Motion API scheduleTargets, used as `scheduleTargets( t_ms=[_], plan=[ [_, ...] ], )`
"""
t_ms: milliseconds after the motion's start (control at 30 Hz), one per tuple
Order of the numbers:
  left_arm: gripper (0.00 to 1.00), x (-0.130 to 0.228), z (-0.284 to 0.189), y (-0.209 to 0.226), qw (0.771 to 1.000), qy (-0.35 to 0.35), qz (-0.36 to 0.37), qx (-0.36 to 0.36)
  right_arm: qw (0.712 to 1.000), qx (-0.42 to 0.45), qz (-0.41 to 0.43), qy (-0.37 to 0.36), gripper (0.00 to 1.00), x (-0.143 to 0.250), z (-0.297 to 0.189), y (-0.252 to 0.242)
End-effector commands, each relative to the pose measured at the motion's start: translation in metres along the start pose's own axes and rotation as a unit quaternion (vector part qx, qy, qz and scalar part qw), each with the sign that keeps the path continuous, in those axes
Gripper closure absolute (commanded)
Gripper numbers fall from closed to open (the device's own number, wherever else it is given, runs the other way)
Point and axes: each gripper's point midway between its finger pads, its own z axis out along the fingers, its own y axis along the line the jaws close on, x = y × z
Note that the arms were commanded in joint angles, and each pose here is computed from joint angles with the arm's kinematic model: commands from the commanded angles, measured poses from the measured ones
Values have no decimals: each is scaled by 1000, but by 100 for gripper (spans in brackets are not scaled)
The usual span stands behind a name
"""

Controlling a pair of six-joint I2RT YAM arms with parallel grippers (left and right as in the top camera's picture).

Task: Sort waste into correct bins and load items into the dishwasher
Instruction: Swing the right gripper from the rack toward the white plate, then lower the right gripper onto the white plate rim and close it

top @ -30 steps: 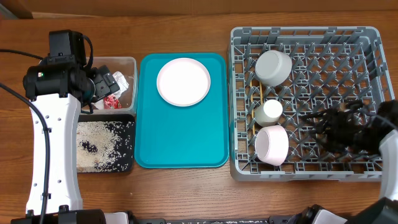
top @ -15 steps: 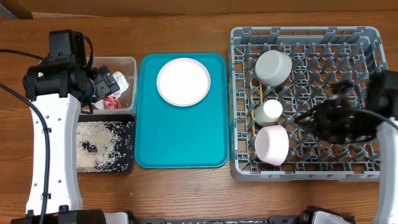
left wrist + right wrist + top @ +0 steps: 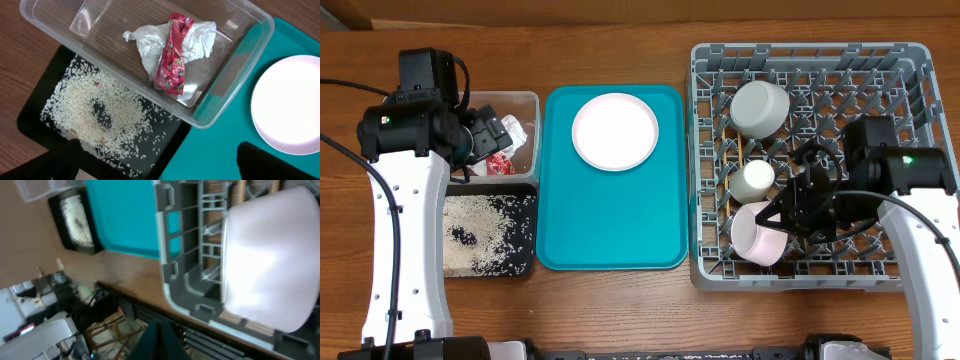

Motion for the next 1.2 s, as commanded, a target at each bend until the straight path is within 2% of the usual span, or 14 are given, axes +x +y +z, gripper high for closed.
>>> scheduleTargets(
  t_ms=[0, 100, 167, 333, 400, 500, 533, 633, 767, 1000, 1067, 1167],
  plan=[
    [0, -4, -6, 0, 1000, -12, 5, 1, 991, 105, 82, -16, 96, 1, 0, -39],
    [0, -4, -6, 0, 1000, -11, 5, 1, 973, 183, 139, -34, 95, 2, -8, -65],
    [0, -4, -6, 0, 1000, -11, 5, 1, 967, 200, 150, -40, 94, 2, -10, -71],
    [0, -4, -6, 0, 1000, -12, 5, 1, 970, 188, 148, -43, 90, -1, -9, -66],
    [0, -4, -6, 0, 1000, -11, 5, 1, 977, 151, 146, -38, 89, -2, -5, -54],
    [0, -4, -6, 0, 1000, -11, 5, 1, 991, 30, 126, -28, 88, -9, 4, -11],
    [0, -4, -6, 0, 1000, -12, 5, 1, 994, -28, 104, -25, 87, -13, 6, 13],
    [0, -4, -6, 0, 1000, -11, 5, 1, 992, -116, 28, -28, 85, -23, 10, 57],
    [0, -4, -6, 0, 1000, -11, 5, 1, 992, -119, -9, -36, 83, -28, 27, 85],
    [0, -4, -6, 0, 1000, -12, 5, 1, 994, -41, -74, -70, 79, -22, 68, 112],
    [0, -4, -6, 0, 1000, -11, 5, 1, 990, -35, -114, -79, 65, -17, 80, 126],
    [0, -4, -6, 0, 1000, -12, 5, 1, 980, -50, -172, -83, 52, -7, 94, 152]
  ],
)
